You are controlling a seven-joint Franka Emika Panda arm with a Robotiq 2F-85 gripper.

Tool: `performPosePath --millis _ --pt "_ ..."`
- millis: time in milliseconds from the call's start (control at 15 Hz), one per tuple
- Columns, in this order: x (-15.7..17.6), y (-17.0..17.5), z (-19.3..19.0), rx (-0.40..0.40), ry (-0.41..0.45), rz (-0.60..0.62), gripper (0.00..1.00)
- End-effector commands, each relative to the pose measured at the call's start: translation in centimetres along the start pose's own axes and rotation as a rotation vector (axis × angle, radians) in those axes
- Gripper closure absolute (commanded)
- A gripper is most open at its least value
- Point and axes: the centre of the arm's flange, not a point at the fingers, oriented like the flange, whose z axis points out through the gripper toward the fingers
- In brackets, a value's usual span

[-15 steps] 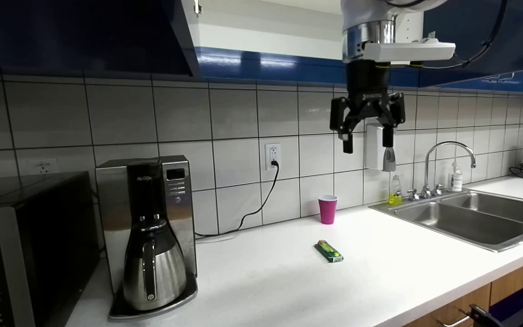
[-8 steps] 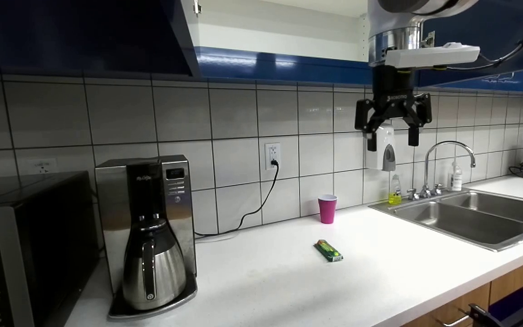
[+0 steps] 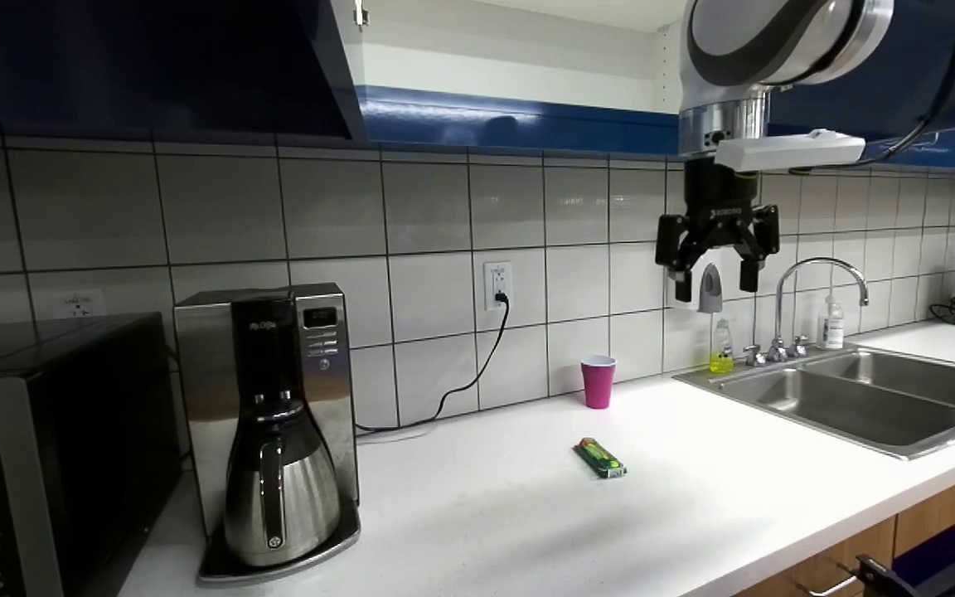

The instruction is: Put the green sachet in the top cabinet

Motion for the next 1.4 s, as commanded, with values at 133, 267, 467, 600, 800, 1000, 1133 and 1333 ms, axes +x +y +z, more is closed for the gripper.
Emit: performPosePath --millis 133,267,467,600,800,1000,1133,1333 --pt "3.2 1.0 5.3 0.013 0.035 -0.023 0.00" --pt "4.1 1.0 7.5 0.023 0.037 -0.021 0.00" --pt "5.5 0.5 10.9 0.033 0.032 -0.028 0.00" --pt "6.5 0.2 13.2 0.041 0.029 -0.038 0.00" --pt "8.1 -0.3 16.1 0.050 0.028 -0.043 0.00" --pt "9.5 -1.0 19.1 0.060 0.025 -0.040 0.00" --pt "10.7 -1.1 20.8 0.058 0.021 -0.034 0.00" --pt "12.7 -0.9 22.8 0.060 0.019 -0.024 0.00"
